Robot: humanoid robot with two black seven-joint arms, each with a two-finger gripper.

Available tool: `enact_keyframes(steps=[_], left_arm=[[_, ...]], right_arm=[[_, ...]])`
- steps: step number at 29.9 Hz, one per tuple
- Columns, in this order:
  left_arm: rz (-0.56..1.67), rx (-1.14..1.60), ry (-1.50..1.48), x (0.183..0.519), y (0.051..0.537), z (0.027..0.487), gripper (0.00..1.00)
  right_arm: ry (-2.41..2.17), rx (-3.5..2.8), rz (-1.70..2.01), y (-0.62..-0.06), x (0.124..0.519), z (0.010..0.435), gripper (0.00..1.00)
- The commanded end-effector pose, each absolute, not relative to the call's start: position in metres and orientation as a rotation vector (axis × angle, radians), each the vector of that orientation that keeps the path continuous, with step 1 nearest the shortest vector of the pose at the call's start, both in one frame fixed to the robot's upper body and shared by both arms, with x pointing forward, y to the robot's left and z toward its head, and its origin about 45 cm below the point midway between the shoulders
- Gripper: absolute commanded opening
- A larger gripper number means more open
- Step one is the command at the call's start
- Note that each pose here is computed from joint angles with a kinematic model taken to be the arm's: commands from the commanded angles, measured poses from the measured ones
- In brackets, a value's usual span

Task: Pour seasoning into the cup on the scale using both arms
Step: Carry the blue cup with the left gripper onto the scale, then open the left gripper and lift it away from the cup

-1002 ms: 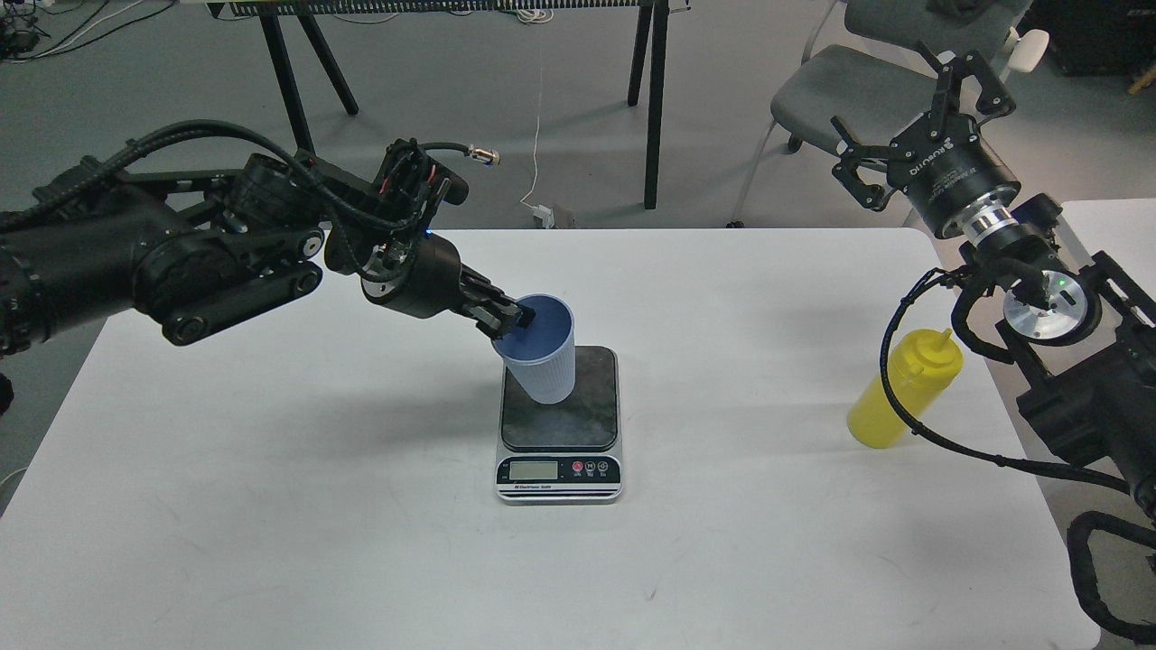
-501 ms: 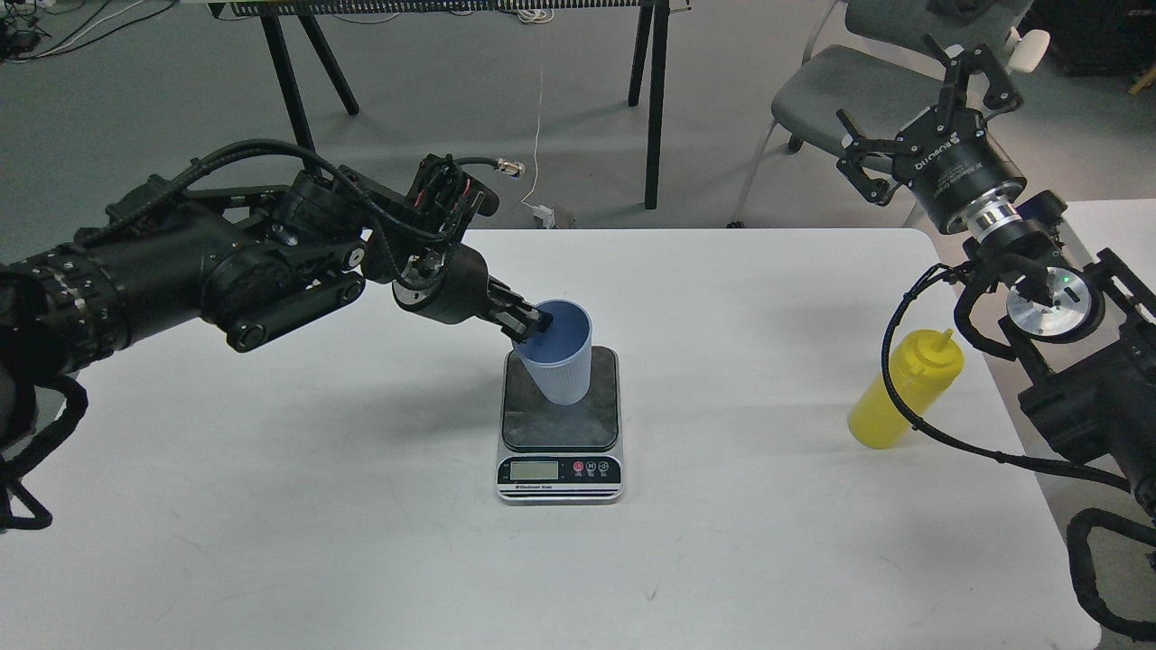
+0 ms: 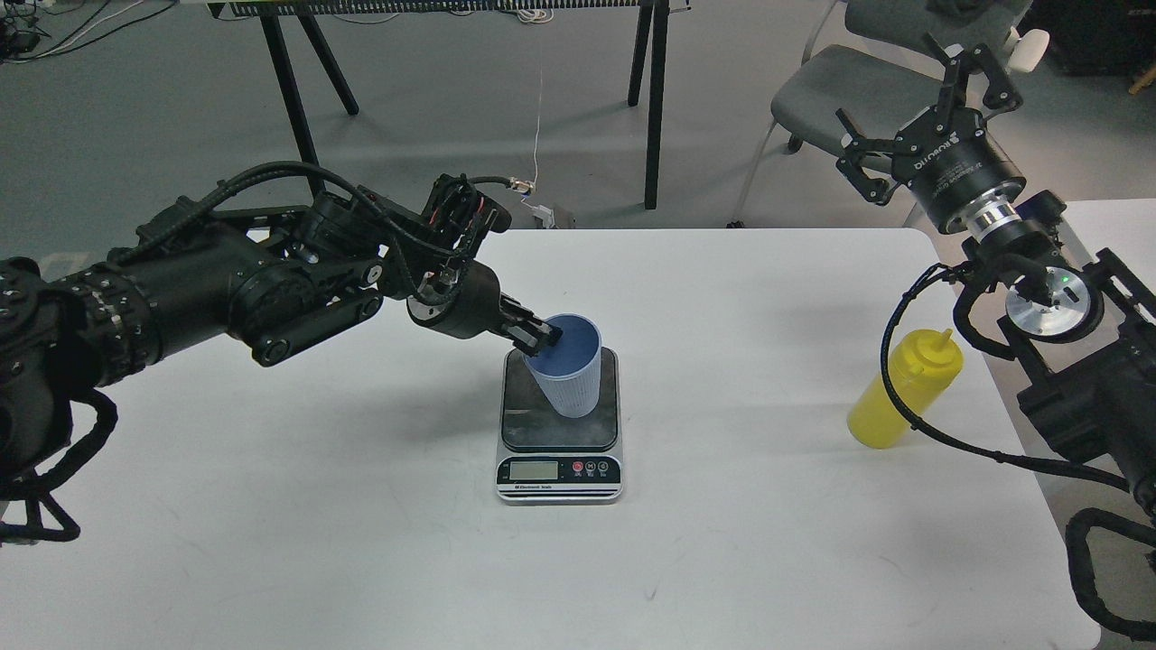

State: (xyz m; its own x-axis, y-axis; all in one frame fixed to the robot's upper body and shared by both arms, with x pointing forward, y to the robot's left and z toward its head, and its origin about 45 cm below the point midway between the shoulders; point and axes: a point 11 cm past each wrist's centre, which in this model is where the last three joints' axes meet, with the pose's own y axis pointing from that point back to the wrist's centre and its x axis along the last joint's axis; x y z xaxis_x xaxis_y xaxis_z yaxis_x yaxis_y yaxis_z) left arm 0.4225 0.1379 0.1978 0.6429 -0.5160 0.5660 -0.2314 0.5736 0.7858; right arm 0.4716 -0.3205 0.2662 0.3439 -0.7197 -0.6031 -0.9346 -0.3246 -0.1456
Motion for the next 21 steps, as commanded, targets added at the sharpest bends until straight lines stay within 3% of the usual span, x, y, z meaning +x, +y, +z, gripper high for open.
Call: enact_keyframes(steps=[1, 21], left_arm=[[-0.191, 0.976, -0.89, 0.4229, 0.139, 0.1986, 0.09], [-0.14, 0.914, -0.857, 0.424, 0.1333, 0.2086, 0.29]], right_arm=[[1.442, -2.141, 0.61, -0.319, 0.4715, 0.2649, 1.0], [1.442, -2.141, 0.612, -0.3187, 0.4716, 0.2643, 1.0]])
